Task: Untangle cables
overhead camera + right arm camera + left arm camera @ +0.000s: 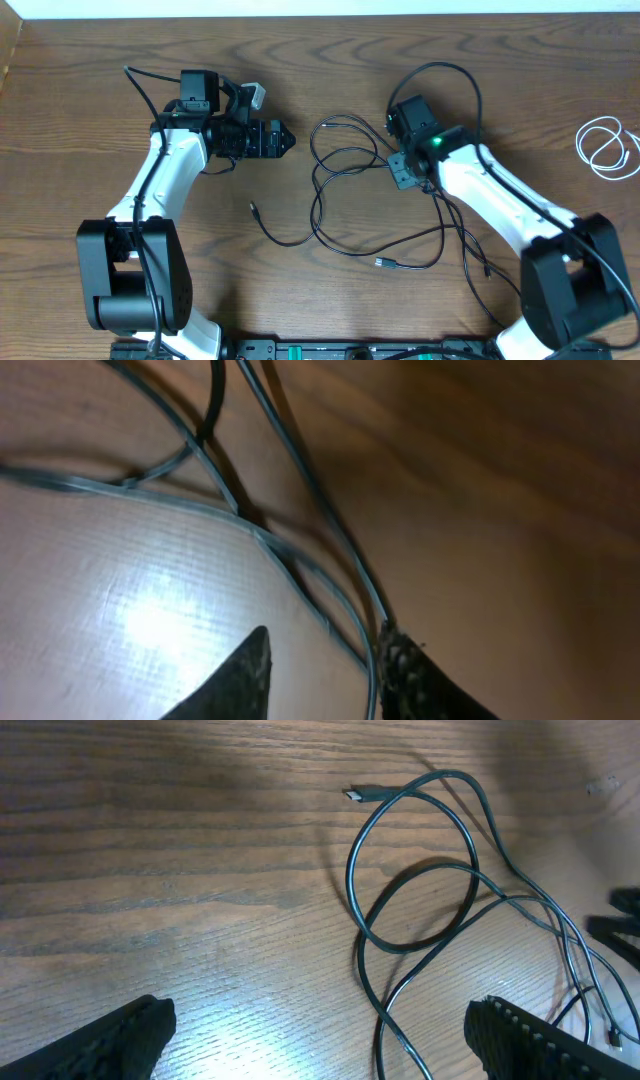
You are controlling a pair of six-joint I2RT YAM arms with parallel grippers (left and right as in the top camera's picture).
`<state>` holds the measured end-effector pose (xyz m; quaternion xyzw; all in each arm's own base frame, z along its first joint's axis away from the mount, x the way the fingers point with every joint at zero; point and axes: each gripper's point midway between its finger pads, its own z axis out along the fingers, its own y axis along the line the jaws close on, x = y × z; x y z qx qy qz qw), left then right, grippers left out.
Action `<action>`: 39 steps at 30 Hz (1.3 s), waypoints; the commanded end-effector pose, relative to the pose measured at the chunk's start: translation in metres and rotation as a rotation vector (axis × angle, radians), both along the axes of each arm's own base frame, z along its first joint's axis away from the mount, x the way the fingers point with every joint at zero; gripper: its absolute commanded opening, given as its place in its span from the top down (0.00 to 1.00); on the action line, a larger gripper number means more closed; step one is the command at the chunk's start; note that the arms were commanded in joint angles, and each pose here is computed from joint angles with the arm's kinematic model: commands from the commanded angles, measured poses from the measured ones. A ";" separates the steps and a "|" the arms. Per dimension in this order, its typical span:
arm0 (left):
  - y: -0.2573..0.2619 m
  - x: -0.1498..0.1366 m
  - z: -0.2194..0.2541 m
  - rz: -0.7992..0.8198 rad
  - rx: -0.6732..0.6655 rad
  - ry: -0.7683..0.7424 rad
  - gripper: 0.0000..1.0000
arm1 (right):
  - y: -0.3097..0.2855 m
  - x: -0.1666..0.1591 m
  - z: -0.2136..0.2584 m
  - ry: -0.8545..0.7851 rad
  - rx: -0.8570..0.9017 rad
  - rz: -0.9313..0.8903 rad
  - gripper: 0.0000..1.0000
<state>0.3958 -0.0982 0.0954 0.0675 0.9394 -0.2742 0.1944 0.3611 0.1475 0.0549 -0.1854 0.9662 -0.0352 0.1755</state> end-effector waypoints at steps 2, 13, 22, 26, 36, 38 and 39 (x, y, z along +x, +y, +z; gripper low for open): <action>0.002 -0.002 0.004 0.010 0.006 -0.006 0.02 | 0.000 0.011 -0.017 -0.005 -0.062 0.095 0.64; 0.002 -0.002 0.004 0.010 0.006 -0.006 0.02 | -0.001 0.018 -0.041 0.014 -0.089 0.144 0.64; 0.002 -0.002 0.004 0.010 0.006 -0.006 0.02 | -0.006 0.010 -0.049 0.044 -0.100 0.142 0.72; 0.002 -0.002 0.004 0.010 0.006 -0.006 0.02 | -0.008 0.007 -0.051 0.057 -0.104 0.140 0.74; 0.002 -0.002 0.004 0.010 0.006 -0.006 0.02 | -0.002 -0.001 -0.055 0.089 -0.065 0.155 0.85; 0.002 -0.002 0.004 0.010 0.006 -0.006 0.02 | -0.002 -0.002 -0.055 0.096 -0.062 0.158 0.85; 0.002 -0.002 0.004 0.010 0.006 -0.006 0.02 | -0.002 -0.003 -0.056 0.100 -0.064 0.158 0.85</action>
